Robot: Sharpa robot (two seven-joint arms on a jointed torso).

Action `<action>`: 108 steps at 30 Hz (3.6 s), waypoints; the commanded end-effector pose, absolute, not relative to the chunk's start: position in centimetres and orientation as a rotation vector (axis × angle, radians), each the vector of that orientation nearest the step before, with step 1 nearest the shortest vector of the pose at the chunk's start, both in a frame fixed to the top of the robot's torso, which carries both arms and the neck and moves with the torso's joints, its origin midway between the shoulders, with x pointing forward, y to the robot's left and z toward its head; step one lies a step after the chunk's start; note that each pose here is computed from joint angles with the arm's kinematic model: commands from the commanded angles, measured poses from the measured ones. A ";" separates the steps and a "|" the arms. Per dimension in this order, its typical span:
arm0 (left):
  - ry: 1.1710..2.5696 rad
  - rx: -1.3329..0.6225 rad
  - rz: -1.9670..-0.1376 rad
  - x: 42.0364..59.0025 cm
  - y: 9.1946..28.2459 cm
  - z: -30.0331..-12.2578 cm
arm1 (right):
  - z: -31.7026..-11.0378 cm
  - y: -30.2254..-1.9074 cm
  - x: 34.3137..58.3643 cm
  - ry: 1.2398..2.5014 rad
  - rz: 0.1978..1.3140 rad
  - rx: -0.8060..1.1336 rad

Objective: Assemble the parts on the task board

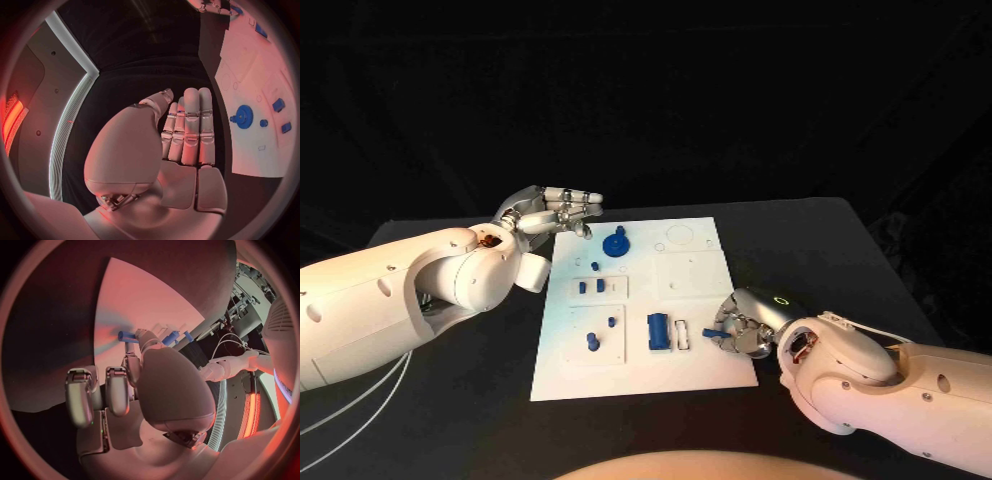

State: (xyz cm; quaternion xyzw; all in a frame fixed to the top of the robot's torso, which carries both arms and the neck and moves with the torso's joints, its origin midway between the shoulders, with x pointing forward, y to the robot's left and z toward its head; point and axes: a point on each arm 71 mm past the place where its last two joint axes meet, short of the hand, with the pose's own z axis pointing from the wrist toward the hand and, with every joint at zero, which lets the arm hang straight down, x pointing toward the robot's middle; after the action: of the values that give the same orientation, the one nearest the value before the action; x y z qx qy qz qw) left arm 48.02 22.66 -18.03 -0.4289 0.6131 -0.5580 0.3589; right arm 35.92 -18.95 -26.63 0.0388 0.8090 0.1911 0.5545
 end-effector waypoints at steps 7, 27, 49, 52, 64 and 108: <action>1.587 -1.099 -1.465 47.9 22.3 -17.9 | -26.9 -17.8 35.8 1.993 0.555 0.251; 1.590 -1.098 -1.468 47.9 22.3 -17.9 | -27.8 -16.3 36.4 2.043 0.589 0.321; 1.597 -1.099 -1.470 47.9 22.3 -17.9 | -27.9 -15.7 36.9 2.028 0.596 0.330; 1.597 -1.099 -1.469 47.9 22.3 -17.9 | -27.9 -15.7 36.9 2.027 0.594 0.328; 1.602 -1.099 -1.470 47.8 22.3 -17.9 | -27.8 -15.9 37.0 2.019 0.590 0.320; 1.368 -1.313 -1.455 50.2 22.7 -22.7 | -23.2 -21.1 51.8 1.585 1.327 0.922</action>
State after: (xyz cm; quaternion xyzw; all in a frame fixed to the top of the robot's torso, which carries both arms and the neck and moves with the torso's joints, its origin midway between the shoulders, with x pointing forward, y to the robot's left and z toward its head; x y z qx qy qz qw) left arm 49.92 22.44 -22.85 -0.4967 0.5655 -0.5551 0.3541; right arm 51.55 -21.27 -23.43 0.3527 0.6626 0.4817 0.4523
